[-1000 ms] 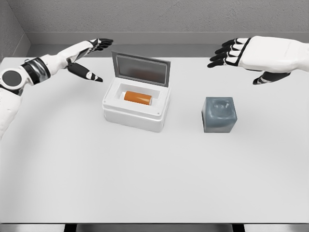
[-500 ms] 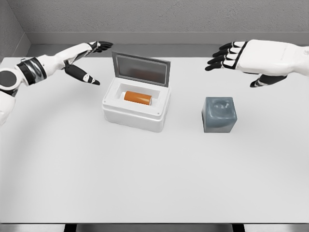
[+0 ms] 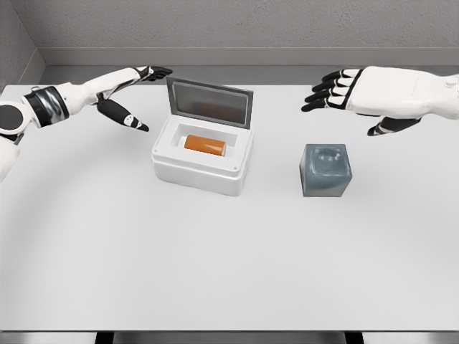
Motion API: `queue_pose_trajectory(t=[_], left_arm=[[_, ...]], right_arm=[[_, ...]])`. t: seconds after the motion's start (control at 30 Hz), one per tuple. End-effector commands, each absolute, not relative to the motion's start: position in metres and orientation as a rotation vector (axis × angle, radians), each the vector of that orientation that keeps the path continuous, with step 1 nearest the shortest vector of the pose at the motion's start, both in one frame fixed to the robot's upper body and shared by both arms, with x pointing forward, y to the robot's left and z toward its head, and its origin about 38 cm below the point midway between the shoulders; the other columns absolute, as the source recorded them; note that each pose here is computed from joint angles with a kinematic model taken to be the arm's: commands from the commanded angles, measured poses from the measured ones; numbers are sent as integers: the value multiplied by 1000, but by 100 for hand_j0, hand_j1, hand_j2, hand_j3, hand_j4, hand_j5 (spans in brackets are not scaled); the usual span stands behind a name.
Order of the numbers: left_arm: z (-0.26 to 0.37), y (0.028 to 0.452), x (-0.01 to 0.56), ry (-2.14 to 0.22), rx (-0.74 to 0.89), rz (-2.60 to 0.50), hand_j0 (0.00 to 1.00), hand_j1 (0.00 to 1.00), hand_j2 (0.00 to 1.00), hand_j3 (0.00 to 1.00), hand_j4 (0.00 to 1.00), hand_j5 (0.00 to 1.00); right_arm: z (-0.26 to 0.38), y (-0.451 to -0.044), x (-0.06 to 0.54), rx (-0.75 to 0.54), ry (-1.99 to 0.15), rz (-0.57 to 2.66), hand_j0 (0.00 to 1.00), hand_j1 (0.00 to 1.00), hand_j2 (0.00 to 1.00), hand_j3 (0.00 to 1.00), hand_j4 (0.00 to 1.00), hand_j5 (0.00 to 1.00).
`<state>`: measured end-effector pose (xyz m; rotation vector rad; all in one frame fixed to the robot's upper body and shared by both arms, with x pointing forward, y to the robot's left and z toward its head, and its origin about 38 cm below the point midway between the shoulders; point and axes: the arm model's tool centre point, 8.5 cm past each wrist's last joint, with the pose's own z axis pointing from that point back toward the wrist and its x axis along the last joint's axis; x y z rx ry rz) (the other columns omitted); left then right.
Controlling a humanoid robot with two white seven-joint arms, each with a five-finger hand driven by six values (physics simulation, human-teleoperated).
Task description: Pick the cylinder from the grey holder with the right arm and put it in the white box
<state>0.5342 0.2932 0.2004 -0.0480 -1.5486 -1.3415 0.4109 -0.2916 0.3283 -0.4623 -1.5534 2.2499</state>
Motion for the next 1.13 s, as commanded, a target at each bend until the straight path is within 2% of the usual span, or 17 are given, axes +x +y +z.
queue_pose_trajectory(t=[0.0, 0.63, 0.73, 0.87, 1.1], left_arm=[[204, 293, 533, -1557, -50, -1345, 100, 100, 100, 100, 100, 100], [206, 305, 519, -1571, -62, -1352, 100, 100, 100, 100, 100, 100], [203, 319, 519, -1565, -58, -1304, 100, 100, 100, 100, 100, 100], [194, 377, 508, -1529, -19, -1163, 100, 100, 100, 100, 100, 100], [192, 393, 507, -1522, -6, -1103, 100, 100, 100, 100, 100, 100]], right_arm=[[329, -292, 411, -460, -1556, 2243, 100, 100, 100, 100, 100, 100], [326, -290, 411, -448, -1557, 2244, 100, 100, 100, 100, 100, 100], [325, -288, 411, -443, -1561, 2245, 100, 100, 100, 100, 100, 100], [325, -289, 411, -443, -1559, 2246, 100, 100, 100, 100, 100, 100], [322, -289, 411, -436, -1556, 2244, 100, 100, 100, 100, 100, 100]])
